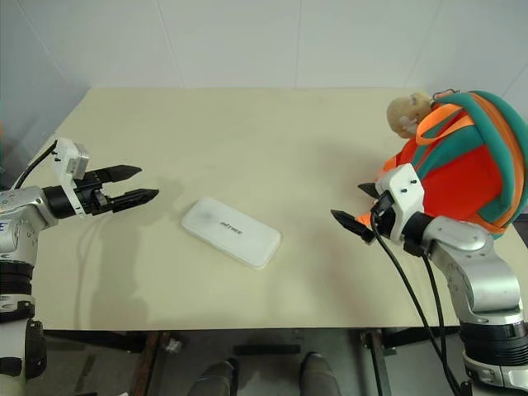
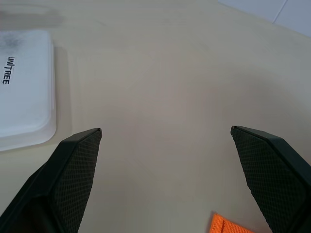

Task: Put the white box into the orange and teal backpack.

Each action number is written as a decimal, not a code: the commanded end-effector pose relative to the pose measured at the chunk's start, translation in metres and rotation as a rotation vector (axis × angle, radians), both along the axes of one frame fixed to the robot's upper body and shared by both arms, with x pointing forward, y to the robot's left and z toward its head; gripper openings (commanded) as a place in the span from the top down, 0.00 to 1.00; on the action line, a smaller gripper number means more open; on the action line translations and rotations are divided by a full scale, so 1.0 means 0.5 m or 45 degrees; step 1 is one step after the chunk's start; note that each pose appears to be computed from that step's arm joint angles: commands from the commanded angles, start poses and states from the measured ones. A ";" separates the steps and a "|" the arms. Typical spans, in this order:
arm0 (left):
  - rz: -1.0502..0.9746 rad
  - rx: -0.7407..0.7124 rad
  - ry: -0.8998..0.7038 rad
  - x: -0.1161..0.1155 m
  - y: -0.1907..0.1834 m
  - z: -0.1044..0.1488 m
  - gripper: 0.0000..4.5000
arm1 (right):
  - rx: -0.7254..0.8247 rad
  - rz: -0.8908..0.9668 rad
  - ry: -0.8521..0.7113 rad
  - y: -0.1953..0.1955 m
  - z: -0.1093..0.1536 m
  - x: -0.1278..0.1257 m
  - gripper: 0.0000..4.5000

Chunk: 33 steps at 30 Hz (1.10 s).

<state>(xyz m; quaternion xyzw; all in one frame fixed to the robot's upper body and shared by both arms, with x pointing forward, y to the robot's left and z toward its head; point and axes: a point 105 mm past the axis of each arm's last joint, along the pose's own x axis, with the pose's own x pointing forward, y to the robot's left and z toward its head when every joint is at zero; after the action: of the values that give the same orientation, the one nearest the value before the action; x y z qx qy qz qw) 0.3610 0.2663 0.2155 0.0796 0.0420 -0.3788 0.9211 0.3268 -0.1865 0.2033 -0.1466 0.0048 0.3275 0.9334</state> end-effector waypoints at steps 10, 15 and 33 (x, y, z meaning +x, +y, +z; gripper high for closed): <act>-0.038 0.028 -0.080 0.019 -0.032 0.010 0.00 | 0.081 -0.014 -0.115 0.032 0.045 -0.004 0.00; -0.010 0.087 -0.094 0.028 -0.028 0.007 0.04 | 0.088 -0.010 -0.117 0.058 0.037 0.004 0.00; 0.026 0.069 0.078 0.107 -0.073 -0.065 1.00 | -0.022 -0.037 0.037 0.132 -0.089 -0.028 1.00</act>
<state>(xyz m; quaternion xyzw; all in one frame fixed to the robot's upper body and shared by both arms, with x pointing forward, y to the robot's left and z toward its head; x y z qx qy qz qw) 0.4109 0.2225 0.1734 0.0714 0.0904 -0.3870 0.9149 0.3157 -0.1262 0.1531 -0.1321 0.0377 0.3183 0.9380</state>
